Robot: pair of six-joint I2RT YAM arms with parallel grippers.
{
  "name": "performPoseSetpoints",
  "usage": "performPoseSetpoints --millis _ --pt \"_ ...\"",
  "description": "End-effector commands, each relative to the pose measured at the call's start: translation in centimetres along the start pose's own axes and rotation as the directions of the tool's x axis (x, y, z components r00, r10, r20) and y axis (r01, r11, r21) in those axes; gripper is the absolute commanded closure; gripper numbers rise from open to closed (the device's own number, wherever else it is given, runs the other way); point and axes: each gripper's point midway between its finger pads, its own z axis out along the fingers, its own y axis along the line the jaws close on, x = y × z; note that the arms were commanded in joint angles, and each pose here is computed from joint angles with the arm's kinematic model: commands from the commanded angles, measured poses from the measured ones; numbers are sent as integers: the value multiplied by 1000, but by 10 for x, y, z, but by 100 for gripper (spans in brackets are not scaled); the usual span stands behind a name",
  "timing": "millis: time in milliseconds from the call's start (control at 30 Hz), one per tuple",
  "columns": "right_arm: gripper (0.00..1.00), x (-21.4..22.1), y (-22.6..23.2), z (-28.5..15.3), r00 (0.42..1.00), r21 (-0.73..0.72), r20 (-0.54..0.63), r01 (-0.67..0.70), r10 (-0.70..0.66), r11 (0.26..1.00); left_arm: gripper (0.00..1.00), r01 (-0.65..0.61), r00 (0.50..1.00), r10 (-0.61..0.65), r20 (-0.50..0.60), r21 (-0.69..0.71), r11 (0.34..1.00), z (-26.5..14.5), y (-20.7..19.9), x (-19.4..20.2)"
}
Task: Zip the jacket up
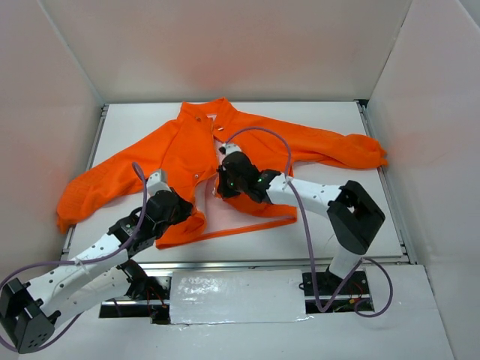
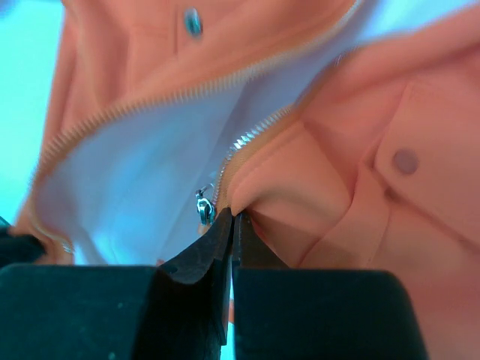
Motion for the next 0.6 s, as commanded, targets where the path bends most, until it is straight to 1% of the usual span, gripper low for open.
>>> performPoseSetpoints --millis 0,33,67,100,133,167,200,233,267,300,333,367,433,467,500,567 --pt "100 -89 28 -39 976 -96 216 29 -7 995 100 38 998 -39 49 11 999 -12 -14 -23" --pt "100 -101 34 -51 960 -132 279 62 -23 989 100 33 998 -34 55 12 999 -14 -14 -25" --pt "100 -98 30 -77 937 -159 347 87 -26 983 100 21 998 -22 66 12 1000 -16 -14 -29" --pt "100 -128 47 -109 850 -236 527 158 -10 959 100 16 997 -18 77 16 1000 -19 -14 -32" --pt "100 -103 34 -136 813 -265 583 180 9 947 100 -4 997 3 77 8 1000 -19 -9 -30" --pt "100 -92 34 -149 780 -303 625 212 26 929 100 -9 996 8 85 14 1000 -21 -8 -31" --pt "100 -98 39 -171 712 -338 699 251 64 907 100 -18 996 17 85 11 1000 -20 -5 -30" --pt "100 -79 34 -164 744 -344 666 240 56 908 100 -23 996 22 88 15 1000 -20 -4 -29" --pt "100 -50 18 -137 817 -312 575 182 33 933 100 -33 996 33 86 3 999 -18 3 -24" --pt "100 -33 12 -123 849 -301 528 159 26 940 100 -39 996 39 83 -1 999 -16 6 -22" --pt "100 -4 1 -97 893 -281 450 126 15 951 100 -44 995 44 85 -4 999 -14 9 -19" --pt "100 5 -4 -88 912 -280 407 65 57 958 100 -48 996 48 81 -11 999 -12 10 -18" --pt "100 25 -13 -67 943 -248 329 28 57 968 100 -49 996 50 79 -14 999 -10 8 -18" --pt "100 25 -14 -62 949 -233 308 4 70 973 100 -53 996 55 71 -24 998 -9 8 -18" --pt "100 23 -19 -57 948 -197 311 -8 70 980 100 -54 996 55 68 -27 998 -9 8 -18" --pt "100 17 -17 -54 946 -192 320 6 56 981 100 -55 996 57 68 -18 998 -10 5 -19"
